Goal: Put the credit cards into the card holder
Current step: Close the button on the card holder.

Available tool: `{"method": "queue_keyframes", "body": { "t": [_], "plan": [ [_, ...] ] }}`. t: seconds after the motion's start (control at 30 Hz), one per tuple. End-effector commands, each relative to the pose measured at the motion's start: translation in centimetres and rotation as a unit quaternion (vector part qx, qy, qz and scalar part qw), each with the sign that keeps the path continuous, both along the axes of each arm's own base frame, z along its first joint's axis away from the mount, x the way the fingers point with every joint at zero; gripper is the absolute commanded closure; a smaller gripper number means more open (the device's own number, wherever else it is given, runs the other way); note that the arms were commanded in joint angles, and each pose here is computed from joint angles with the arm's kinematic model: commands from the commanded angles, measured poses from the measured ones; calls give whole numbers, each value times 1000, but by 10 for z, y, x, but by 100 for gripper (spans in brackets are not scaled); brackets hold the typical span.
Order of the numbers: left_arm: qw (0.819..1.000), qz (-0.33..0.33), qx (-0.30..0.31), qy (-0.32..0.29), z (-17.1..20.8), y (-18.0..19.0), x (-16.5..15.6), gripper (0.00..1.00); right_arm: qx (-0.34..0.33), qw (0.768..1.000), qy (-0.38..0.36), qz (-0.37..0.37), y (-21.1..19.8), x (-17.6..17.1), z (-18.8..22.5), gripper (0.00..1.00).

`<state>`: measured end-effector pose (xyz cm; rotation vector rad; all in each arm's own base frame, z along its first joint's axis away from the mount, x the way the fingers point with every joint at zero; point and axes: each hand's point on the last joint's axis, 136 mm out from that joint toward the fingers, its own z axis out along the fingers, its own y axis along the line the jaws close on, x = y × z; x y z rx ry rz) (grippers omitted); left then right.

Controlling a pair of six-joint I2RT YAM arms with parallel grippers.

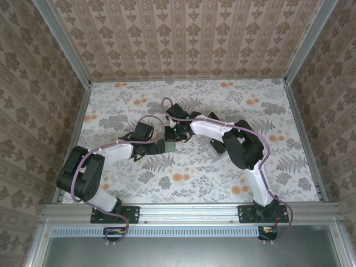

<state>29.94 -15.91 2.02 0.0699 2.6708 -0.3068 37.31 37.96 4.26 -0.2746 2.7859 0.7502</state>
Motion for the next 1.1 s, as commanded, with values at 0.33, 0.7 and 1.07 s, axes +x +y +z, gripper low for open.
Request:
{"method": "queue_keyframes", "body": {
  "t": [0.33,0.7,1.07],
  "plan": [
    [997,4,17,73,-40,12,-31,0,-50,998,40,3,-13,-16,-45,100],
    [993,102,-50,-17,24,34,-10,0,-121,991,58,-1,-43,-26,-80,100],
    [981,176,-67,-49,55,60,-4,0,-231,971,62,25,-74,-33,-87,100]
  ]
}}
